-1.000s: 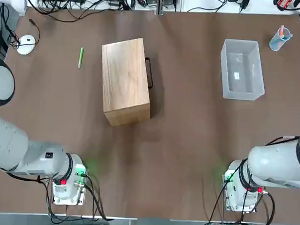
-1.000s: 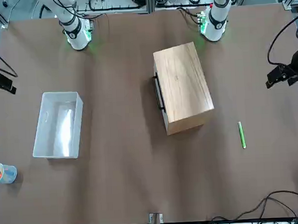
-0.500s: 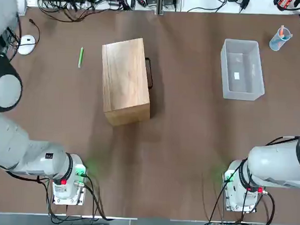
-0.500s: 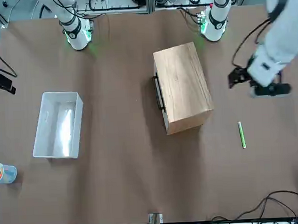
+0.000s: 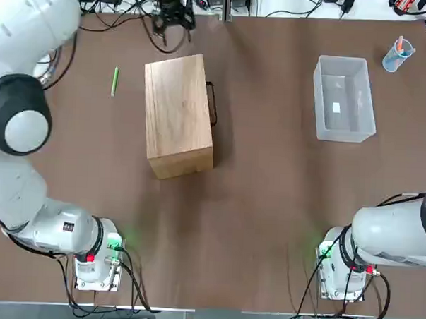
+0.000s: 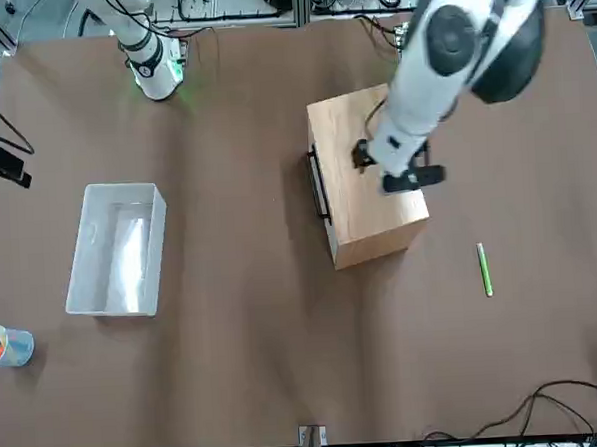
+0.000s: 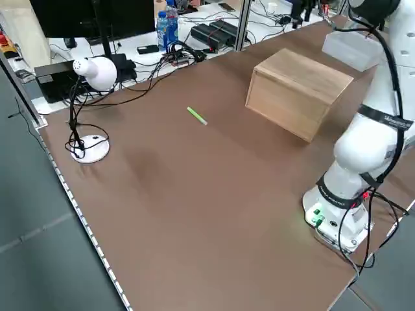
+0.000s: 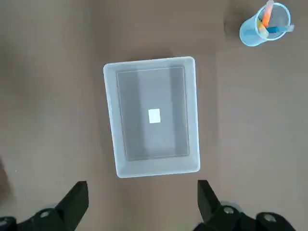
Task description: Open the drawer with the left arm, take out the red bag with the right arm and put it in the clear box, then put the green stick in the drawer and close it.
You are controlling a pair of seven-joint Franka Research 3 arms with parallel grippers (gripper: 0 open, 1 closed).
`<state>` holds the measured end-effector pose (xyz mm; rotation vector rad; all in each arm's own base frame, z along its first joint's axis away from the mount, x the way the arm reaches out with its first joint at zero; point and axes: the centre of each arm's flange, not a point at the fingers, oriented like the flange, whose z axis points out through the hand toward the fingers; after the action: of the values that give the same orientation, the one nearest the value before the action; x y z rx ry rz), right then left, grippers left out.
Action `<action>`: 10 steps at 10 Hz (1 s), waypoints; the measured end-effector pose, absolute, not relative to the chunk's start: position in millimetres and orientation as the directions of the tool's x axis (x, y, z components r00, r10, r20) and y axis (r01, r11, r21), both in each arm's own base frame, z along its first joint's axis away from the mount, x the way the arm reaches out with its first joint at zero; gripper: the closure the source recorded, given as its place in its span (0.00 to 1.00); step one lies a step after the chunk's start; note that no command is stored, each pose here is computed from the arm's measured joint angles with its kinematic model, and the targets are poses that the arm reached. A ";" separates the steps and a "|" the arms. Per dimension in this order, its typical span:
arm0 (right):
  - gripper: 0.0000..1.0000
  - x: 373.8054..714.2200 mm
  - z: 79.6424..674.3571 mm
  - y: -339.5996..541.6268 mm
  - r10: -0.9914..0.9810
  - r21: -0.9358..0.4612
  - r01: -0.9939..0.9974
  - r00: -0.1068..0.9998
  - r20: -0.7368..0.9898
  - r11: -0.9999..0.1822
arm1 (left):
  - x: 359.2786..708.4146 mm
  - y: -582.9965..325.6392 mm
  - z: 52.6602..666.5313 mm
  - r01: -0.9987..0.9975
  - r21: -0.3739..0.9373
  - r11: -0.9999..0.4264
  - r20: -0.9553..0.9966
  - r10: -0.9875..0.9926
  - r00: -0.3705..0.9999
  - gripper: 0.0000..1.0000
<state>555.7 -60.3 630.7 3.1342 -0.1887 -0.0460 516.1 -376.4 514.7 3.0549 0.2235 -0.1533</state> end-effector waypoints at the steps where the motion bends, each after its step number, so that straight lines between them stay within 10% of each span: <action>1: 0.00 555.7 630.8 -60.3 -0.120 0.003 -0.120 0.992 -0.029 -0.993 | 504.5 -413.9 500.9 0.168 0.064 -0.984 -0.089 0.162 0.983 0.00; 10: 0.00 555.8 631.6 -63.1 -0.125 0.004 -0.125 0.992 -0.025 -0.992 | 483.9 -538.3 356.5 0.247 -0.035 -0.968 -0.063 0.249 0.967 0.00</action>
<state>555.8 -63.1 631.6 3.1332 -0.1963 -0.0401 483.9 -538.3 356.5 3.1417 0.3959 -0.1061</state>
